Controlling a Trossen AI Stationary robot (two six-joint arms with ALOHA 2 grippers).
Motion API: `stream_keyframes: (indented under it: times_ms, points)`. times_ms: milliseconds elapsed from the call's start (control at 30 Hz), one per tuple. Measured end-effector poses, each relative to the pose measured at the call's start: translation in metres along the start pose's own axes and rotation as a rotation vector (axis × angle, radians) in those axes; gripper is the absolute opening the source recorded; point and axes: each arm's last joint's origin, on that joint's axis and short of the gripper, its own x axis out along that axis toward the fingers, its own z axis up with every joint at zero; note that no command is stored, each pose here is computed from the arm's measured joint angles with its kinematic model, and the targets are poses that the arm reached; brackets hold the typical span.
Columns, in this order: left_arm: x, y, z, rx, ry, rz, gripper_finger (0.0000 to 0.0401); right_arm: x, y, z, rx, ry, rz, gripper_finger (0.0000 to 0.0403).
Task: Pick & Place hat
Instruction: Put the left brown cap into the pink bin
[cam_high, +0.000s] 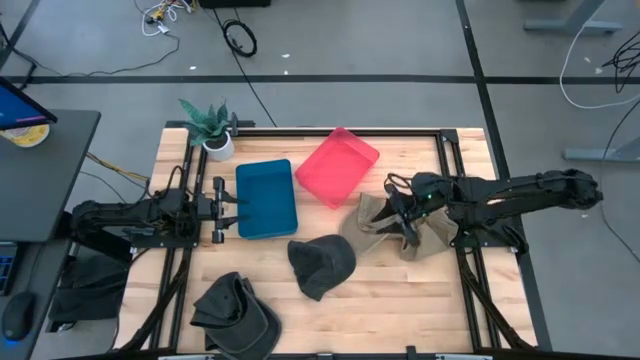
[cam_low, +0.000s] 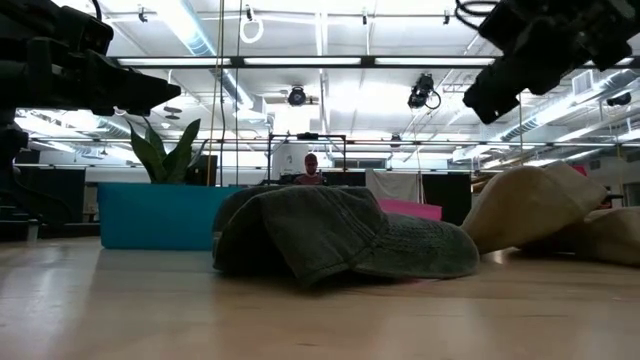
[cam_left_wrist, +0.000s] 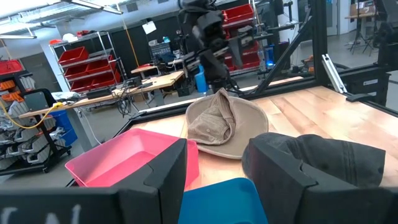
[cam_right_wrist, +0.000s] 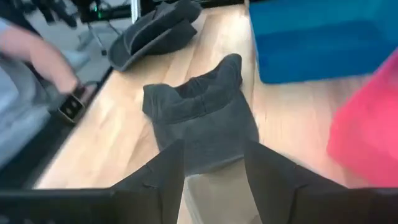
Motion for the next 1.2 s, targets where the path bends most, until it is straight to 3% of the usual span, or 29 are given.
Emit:
stream_keyframes:
  times_ms: [233,400,700,1200]
  points:
    - [0.000,0.000,0.000,0.000,0.000,0.000,0.0177,0.006,0.019,-0.009,-0.249,0.101,-0.071,0.0169]
    - [0.000,0.000,0.000,0.000,0.000,0.000,0.0177,0.012,0.028,-0.017,-0.371,0.184,-0.030,0.0169]
    - [0.000,0.000,0.000,0.000,0.000,0.000,0.0177,0.034,0.023,-0.036,-0.392,0.366,-0.036,0.0169]
    - [0.000,0.000,0.000,0.000,0.000,0.000,0.0177,0.037,0.015,-0.042,-0.378,0.433,-0.107,0.0169]
